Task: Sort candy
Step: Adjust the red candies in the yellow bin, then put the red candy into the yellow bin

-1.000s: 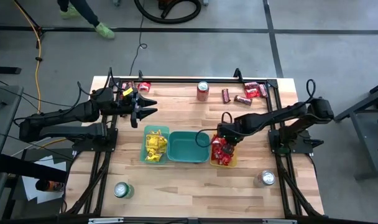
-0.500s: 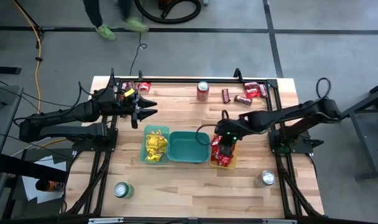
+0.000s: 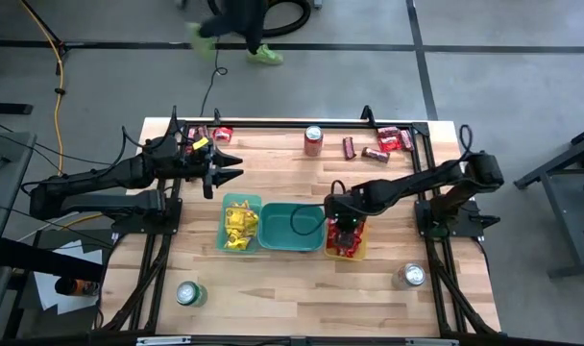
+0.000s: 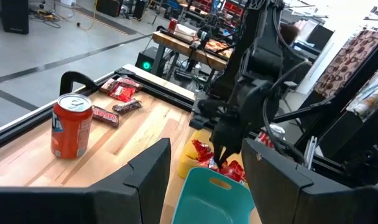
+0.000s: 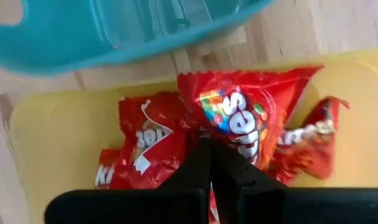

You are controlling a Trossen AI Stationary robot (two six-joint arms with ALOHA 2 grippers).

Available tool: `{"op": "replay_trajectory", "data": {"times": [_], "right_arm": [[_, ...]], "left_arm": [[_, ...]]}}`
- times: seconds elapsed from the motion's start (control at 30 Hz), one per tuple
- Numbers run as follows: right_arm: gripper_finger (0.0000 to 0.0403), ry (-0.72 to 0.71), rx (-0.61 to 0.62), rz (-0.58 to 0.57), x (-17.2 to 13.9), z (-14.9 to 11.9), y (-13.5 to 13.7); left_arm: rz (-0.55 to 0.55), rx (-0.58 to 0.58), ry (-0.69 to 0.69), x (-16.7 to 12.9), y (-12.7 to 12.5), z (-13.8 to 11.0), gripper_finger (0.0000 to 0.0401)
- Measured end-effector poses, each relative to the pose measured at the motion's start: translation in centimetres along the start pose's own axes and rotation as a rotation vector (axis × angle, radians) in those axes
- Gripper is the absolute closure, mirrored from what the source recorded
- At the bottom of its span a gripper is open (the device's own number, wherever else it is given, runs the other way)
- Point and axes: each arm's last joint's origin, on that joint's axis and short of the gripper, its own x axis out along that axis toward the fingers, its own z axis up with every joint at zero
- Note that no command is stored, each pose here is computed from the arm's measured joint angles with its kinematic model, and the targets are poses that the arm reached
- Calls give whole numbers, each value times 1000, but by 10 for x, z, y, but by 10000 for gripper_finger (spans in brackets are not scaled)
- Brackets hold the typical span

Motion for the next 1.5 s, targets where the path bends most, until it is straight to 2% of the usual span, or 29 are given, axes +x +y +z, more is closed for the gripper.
{"op": "replay_trajectory", "data": {"times": [0.1,0.23,0.33,0.43,0.5,0.63,0.83,0.93,1.2,1.33,1.43,1.5], "right_arm": [[403,8,-8,-4,-17,-6,-2],[403,-84,-30,32,-44,-8,0],[403,-157,-5,30,-50,-4,1],[403,-198,-2,40,-42,1,2],[403,-171,1,20,-31,2,1],[403,-114,48,-90,-8,3,-3],[403,-39,46,-113,4,0,-5],[403,-74,37,-103,-17,2,-4],[403,-437,56,-124,-104,10,-8],[403,-499,84,-136,-119,7,-14],[403,-509,107,-137,-121,7,-17],[403,-507,114,-141,-121,8,-18]], "left_arm": [[0,0,1,0,0,0,215],[1,0,2,0,0,0,215],[1,0,3,0,0,0,215],[1,0,3,0,0,0,215],[1,0,3,0,0,0,215],[1,-1,3,0,0,0,215],[1,-1,3,0,0,0,215],[1,0,2,0,0,0,215],[1,0,0,0,0,0,215],[11,-49,-7,0,0,0,215],[97,-163,-28,3,4,0,215],[174,-184,21,6,6,-1,215]]}}
